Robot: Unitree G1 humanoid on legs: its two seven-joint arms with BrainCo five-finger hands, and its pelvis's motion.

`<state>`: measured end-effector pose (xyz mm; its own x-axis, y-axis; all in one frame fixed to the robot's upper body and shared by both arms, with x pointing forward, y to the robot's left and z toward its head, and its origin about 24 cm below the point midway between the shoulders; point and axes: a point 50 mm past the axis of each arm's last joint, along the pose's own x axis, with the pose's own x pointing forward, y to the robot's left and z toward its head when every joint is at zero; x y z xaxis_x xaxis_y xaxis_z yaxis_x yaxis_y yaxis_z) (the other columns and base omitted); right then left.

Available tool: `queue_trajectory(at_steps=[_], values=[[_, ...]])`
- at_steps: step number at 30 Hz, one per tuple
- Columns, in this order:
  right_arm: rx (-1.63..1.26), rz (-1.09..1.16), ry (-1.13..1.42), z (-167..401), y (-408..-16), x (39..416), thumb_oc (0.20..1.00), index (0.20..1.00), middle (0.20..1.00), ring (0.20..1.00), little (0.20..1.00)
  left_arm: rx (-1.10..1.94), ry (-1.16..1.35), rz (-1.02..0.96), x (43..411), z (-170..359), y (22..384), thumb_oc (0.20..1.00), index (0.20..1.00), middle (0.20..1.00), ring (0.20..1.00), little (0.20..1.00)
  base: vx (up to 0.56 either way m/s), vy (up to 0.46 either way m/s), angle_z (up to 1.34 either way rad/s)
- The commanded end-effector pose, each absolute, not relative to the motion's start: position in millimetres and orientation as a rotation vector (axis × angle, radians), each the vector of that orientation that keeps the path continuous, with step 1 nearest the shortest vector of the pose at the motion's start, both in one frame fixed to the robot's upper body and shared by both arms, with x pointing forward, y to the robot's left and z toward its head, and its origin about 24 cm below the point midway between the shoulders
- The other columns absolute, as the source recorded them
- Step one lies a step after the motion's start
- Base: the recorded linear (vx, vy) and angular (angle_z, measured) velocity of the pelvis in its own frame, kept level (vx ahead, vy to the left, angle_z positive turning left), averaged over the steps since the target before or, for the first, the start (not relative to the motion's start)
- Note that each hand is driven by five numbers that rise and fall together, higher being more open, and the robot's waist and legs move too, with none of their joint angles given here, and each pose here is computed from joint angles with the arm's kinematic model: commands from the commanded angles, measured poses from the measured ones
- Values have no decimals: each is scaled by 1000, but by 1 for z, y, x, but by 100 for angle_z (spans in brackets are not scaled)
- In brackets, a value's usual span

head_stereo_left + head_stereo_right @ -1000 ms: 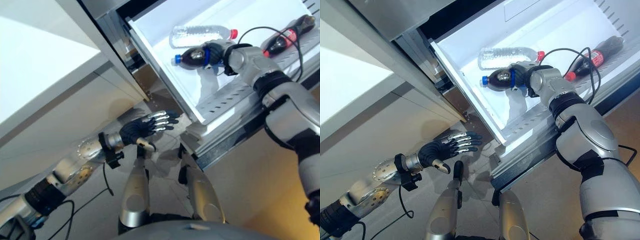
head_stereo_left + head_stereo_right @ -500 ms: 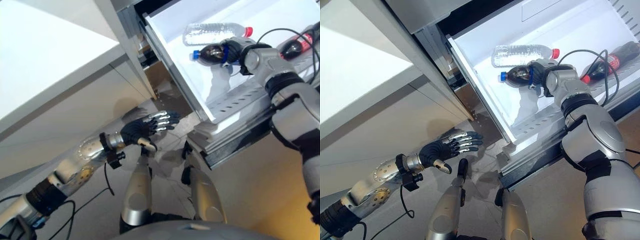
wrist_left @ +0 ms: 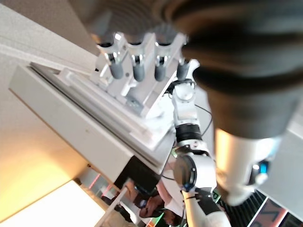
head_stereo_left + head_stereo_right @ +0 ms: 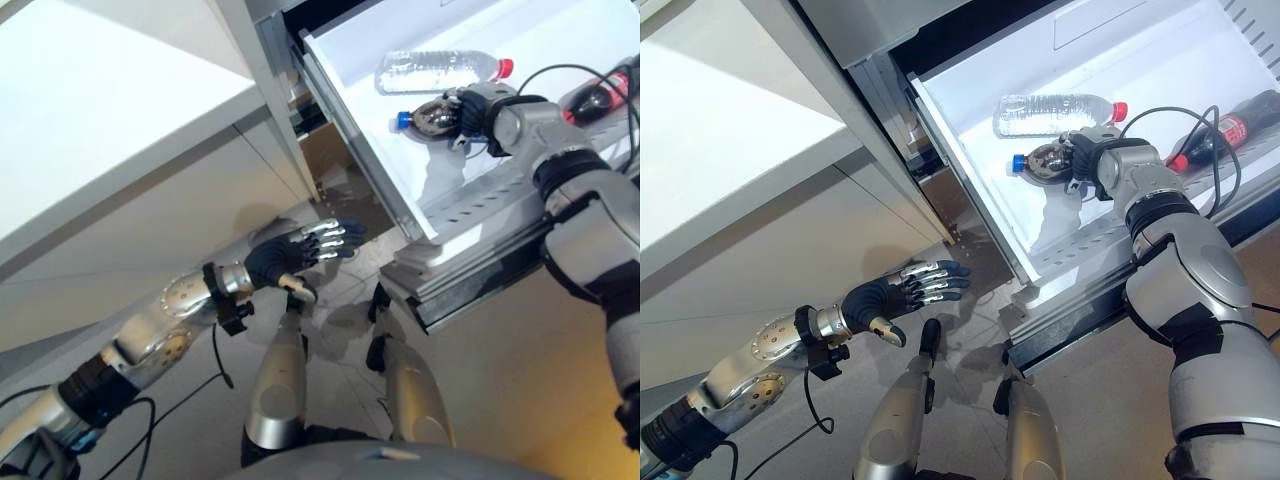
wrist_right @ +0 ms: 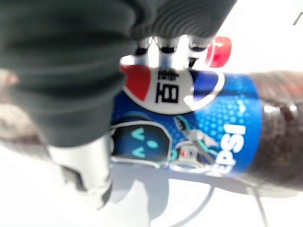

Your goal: Take the drinks into the refrigerator

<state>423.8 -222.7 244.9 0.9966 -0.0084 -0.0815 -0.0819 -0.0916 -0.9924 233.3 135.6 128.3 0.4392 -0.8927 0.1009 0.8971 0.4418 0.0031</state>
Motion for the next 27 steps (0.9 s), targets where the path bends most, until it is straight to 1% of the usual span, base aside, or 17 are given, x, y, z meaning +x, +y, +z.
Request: queue_trajectory(at_steps=[1,3,5,6,7,8,9,10,12,15,16,19,21,22,27], values=[[-1703,80,187,223,-233,422,1000,1000,1000,1000,1000,-83,-209,-1247,216,146,116,1000,1000,1000,1000,1000,0,0,0],[-1678,59,104,246,-229,423,1000,1000,1000,1000,1000,-89,-205,-1242,218,145,118,1000,1000,1000,1000,1000,0,0,0],[-1652,51,69,255,-228,422,1000,1000,1000,1000,1000,-86,-203,-1245,219,145,118,1000,1000,1000,1000,1000,0,0,0],[-1602,41,-27,276,-224,420,1000,1000,1000,1000,1000,-87,-200,-1239,220,145,120,1000,1000,1000,1000,1000,0,0,0],[-1602,40,-26,276,-224,420,1000,1000,1000,1000,1000,-88,-200,-1240,220,145,120,1000,1000,1000,1000,1000,0,0,0],[-1600,53,-76,280,-217,419,1000,1000,1000,1000,1000,-88,-196,-1231,221,144,122,1000,1000,1000,1000,1000,0,0,0],[-1571,100,-217,302,-202,411,1000,1000,1000,1000,1000,-78,-195,-1190,222,144,130,1000,1000,1000,1000,1000,0,0,0],[-1570,100,-216,302,-202,410,1000,1000,1000,1000,1000,-78,-194,-1190,222,144,130,1000,1000,1000,1000,1000,9,12,5],[-1560,117,-370,325,-198,391,1000,1000,1000,1000,1000,-78,-181,-1121,222,140,141,1000,1000,1000,1000,1000,32,9,1],[-1546,149,-596,359,-196,342,1000,1000,1000,1000,1000,-78,-142,-1054,219,132,156,1000,1000,1000,1000,1000,49,2,-6],[-1523,137,-642,367,-201,327,1000,1000,1000,1000,1000,-69,-134,-1042,219,131,159,1000,1000,1000,1000,1000,51,-2,-8],[-1496,157,-722,360,-212,295,1000,1000,1000,1000,1000,-57,-123,-1015,216,128,169,1000,1000,1000,1000,1000,55,-4,-4],[-1475,157,-728,353,-217,287,1000,1000,1000,1000,1000,-50,-121,-1007,215,128,172,1000,1000,1000,1000,1000,68,10,-13],[-1435,163,-735,341,-225,277,1000,1000,1000,1000,1000,-58,-132,-975,214,127,177,1000,1000,1000,1000,1000,72,14,-18],[-1338,143,-690,302,-247,256,1000,1000,1000,1000,1000,-45,-143,-948,210,127,185,1000,1000,1000,1000,1000,65,17,-9]])
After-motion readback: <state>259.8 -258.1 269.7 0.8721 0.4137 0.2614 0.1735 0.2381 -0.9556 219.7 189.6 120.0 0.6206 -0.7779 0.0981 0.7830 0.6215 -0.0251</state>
